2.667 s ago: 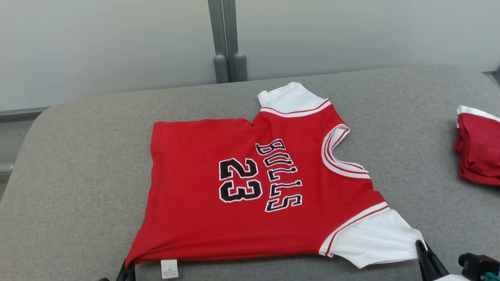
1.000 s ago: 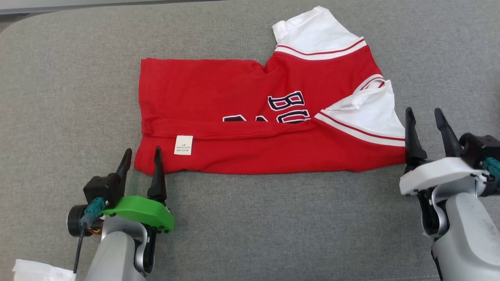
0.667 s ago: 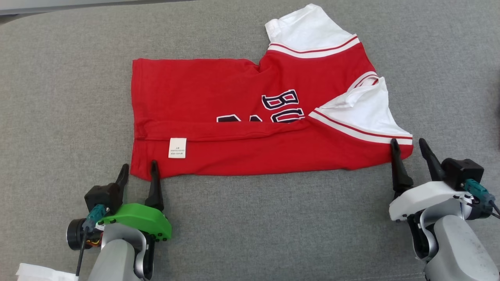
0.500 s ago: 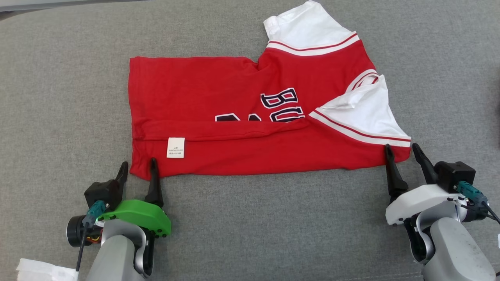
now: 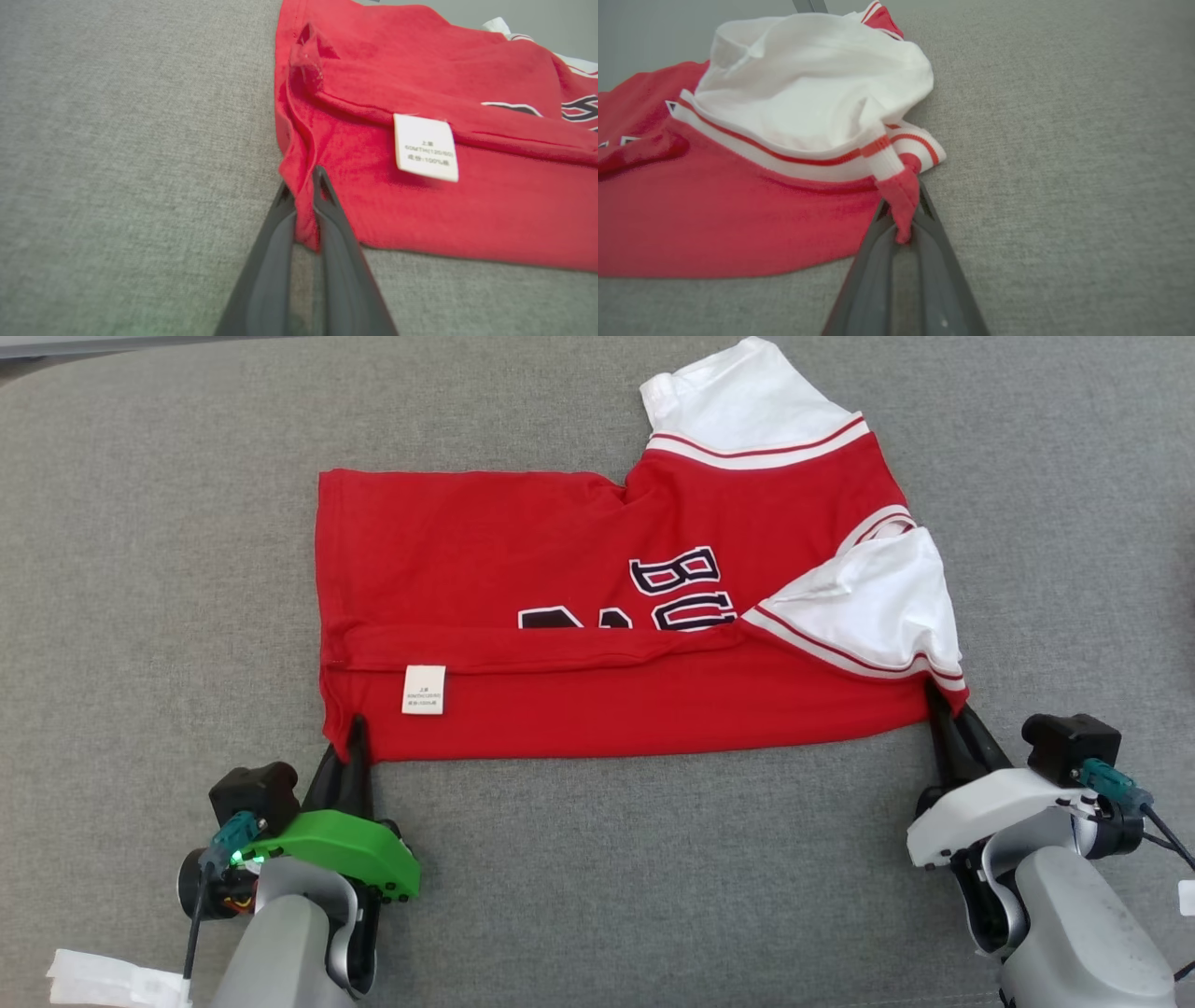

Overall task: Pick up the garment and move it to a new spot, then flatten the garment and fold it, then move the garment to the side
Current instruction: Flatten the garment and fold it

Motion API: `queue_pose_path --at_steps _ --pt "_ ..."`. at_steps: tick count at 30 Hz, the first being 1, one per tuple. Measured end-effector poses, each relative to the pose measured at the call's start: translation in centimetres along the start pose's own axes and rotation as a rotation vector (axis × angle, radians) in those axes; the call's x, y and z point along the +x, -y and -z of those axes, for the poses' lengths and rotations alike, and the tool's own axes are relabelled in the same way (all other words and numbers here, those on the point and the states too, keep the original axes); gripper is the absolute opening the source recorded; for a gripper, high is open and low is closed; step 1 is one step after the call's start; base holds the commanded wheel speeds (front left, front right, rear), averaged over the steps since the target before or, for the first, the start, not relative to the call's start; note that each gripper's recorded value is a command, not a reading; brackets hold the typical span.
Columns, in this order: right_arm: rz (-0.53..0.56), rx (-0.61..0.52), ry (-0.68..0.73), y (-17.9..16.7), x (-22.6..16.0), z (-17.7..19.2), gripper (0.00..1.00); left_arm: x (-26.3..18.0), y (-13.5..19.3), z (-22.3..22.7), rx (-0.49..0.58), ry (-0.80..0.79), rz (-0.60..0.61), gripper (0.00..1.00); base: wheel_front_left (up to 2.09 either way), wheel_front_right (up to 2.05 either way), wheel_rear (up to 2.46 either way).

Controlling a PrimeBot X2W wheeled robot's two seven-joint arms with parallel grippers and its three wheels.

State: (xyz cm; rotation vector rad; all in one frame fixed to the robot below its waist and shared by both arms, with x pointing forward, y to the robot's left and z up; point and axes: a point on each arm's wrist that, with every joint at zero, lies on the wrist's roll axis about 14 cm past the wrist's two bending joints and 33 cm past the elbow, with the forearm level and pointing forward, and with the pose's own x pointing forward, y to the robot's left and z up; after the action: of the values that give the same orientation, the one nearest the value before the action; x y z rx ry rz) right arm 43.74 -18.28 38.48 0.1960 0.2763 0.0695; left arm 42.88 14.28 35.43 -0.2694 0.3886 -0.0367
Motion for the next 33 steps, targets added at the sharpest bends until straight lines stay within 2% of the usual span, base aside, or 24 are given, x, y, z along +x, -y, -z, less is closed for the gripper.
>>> queue_pose_path --at_steps 7,11,23,27,28,29,30,33 --pt "0.011 0.051 0.106 0.2 0.2 -3.9 0.00 -0.7 0.0 -2.6 -0.009 0.078 0.002 0.00 0.00 0.00 0.00" --pt "0.006 0.071 0.138 0.0 -1.2 -5.2 0.00 -2.8 -0.1 -3.5 0.007 0.113 0.008 0.00 0.00 0.00 0.00" --pt "-0.005 0.110 0.032 -0.5 -8.8 -0.2 0.00 -9.9 -1.4 0.8 -0.047 0.053 -0.046 0.00 0.00 0.00 0.00" --pt "-0.002 0.122 -0.005 -0.6 -10.1 1.4 0.00 -11.1 -1.6 2.2 -0.049 0.024 -0.065 0.00 0.00 0.00 0.00" --pt "0.000 0.122 -0.005 -0.5 -10.0 1.4 0.48 -11.1 -1.6 2.1 -0.047 0.027 -0.068 0.47 0.00 0.00 0.00" --pt "0.002 0.123 -0.006 -0.5 -9.9 1.4 0.94 -11.0 -1.6 2.0 -0.045 0.030 -0.069 1.00 0.00 0.00 0.00" --pt "0.005 0.121 -0.005 -0.4 -9.8 1.3 1.00 -10.9 -1.6 1.9 -0.038 0.032 -0.071 1.00 0.00 0.00 0.00" --pt "0.003 0.096 0.035 -0.2 -8.6 -0.4 1.00 -10.3 -1.6 0.7 -0.028 0.063 -0.074 1.00 0.00 0.00 0.00"
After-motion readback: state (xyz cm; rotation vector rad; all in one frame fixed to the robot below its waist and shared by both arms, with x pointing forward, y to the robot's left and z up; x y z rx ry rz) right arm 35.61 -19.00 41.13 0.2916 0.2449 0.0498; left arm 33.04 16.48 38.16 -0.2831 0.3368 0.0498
